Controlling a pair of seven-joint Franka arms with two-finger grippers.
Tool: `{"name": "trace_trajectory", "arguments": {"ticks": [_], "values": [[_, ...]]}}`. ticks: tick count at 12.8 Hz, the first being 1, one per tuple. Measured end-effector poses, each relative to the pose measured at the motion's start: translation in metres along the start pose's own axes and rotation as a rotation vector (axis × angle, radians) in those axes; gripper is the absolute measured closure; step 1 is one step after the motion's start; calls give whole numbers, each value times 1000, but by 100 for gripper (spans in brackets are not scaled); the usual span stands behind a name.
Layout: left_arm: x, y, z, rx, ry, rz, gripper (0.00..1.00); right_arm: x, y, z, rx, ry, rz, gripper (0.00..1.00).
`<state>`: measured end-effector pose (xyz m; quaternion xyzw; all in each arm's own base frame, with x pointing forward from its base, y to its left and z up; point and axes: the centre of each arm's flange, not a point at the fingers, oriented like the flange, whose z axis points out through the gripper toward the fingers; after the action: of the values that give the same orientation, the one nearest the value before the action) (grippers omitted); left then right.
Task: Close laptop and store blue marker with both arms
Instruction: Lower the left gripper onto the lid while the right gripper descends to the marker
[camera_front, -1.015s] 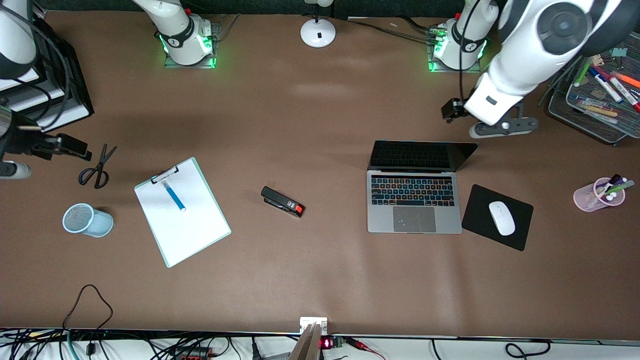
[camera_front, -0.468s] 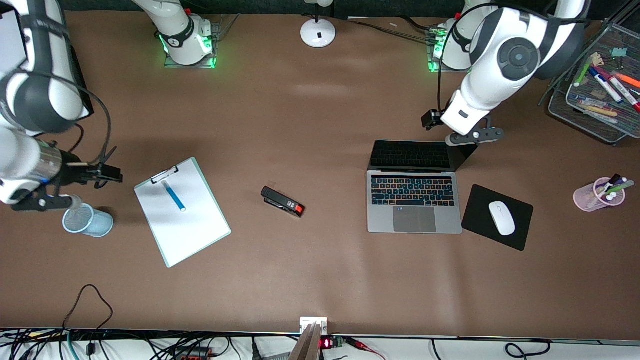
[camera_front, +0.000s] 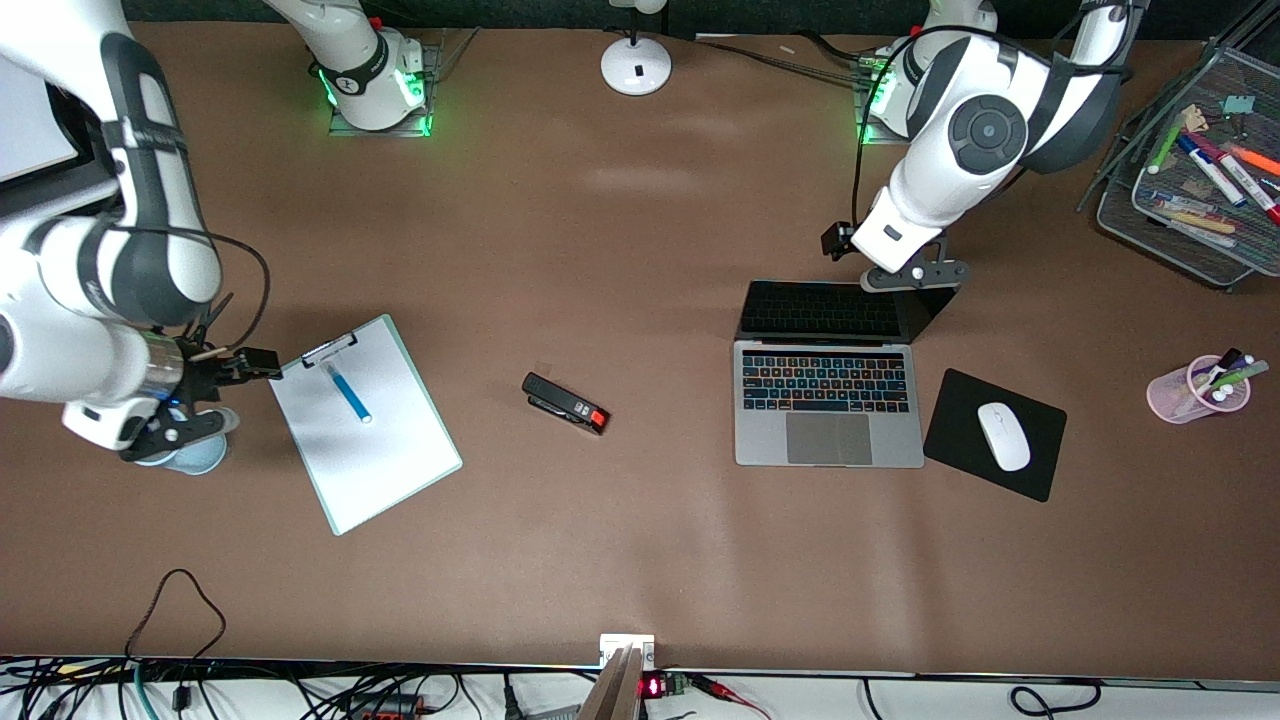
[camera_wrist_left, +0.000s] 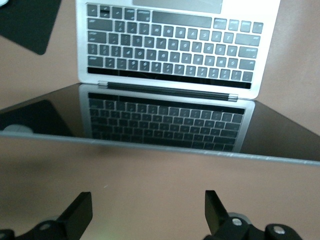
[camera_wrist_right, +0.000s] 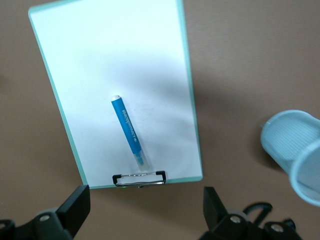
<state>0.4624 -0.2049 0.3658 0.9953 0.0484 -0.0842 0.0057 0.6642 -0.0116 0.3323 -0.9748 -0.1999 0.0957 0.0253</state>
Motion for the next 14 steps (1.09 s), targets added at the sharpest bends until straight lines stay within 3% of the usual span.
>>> {"name": "trace_trajectory", "arguments": {"ticks": [7,10,14], "values": [[37,22,0,-93,77,13,0,36,-33,51,-22,7,-103,0],[58,28,-8,-102,100,30,0,43,-28,72,-32,22,-181,0],[83,34,11,-117,141,56,0,49,-27,98,-17,20,-184,0]]}}
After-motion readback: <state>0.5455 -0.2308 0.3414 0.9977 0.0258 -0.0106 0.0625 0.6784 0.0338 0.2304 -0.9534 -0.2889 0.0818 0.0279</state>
